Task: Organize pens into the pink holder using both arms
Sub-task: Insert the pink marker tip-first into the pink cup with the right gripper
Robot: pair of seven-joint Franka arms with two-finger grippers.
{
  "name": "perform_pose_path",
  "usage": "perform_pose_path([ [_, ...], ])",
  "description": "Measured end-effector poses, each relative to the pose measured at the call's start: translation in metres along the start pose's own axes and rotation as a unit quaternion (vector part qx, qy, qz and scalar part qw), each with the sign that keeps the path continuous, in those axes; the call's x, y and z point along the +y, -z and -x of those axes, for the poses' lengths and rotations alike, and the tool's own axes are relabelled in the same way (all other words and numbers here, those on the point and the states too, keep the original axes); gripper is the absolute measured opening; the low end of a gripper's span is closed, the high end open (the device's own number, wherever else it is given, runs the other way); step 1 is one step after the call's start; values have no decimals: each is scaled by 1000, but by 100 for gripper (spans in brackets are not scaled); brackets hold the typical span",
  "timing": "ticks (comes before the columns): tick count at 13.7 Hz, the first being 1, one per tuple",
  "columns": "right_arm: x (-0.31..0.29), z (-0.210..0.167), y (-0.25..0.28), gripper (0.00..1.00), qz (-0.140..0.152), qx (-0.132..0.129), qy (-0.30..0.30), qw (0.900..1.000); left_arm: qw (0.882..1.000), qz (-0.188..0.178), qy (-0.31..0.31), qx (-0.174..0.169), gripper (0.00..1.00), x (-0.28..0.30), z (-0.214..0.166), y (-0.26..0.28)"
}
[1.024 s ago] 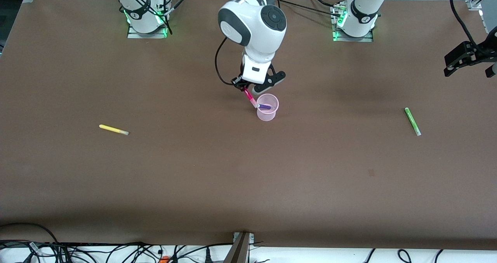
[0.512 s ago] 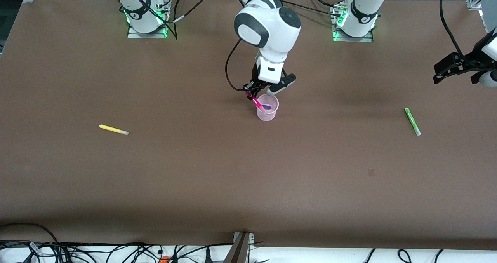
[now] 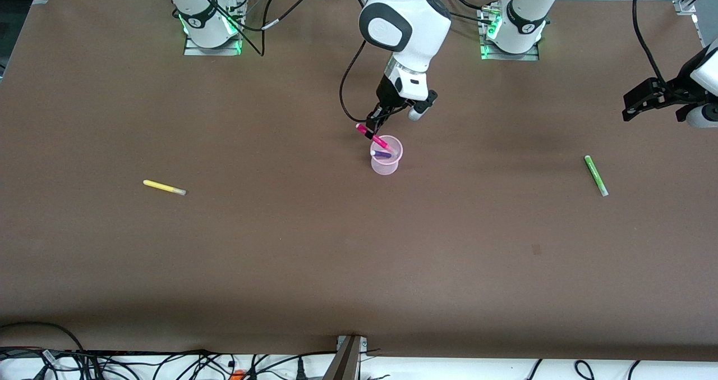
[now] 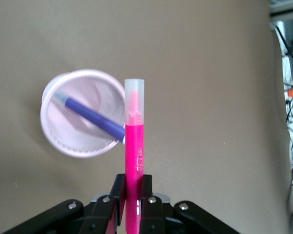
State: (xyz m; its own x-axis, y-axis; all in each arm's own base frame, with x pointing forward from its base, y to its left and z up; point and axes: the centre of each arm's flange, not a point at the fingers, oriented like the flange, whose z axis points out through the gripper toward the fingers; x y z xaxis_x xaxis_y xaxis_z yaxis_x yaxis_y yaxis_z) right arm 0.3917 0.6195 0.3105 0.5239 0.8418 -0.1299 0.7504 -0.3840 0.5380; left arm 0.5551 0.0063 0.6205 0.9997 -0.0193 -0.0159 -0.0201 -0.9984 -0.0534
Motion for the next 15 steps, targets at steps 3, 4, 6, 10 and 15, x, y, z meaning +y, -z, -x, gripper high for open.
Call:
perform_pose_path([
  [3, 6, 8, -9, 17, 8, -39, 76, 996, 1000, 0, 0, -1, 100, 0, 0, -1],
  [4, 7, 10, -11, 17, 9, -49, 89, 995, 1000, 0, 0, -1, 100, 0, 0, -1],
  [6, 6, 12, -12, 17, 9, -57, 99, 993, 1000, 0, 0, -1, 100, 0, 0, -1],
  [10, -7, 12, -10, 17, 11, -56, 108, 992, 1000, 0, 1, -2, 100, -1, 0, -1],
  [15, -34, 10, -19, 17, 15, -61, 116, 991, 1000, 0, 1, -3, 100, -1, -1, -3],
])
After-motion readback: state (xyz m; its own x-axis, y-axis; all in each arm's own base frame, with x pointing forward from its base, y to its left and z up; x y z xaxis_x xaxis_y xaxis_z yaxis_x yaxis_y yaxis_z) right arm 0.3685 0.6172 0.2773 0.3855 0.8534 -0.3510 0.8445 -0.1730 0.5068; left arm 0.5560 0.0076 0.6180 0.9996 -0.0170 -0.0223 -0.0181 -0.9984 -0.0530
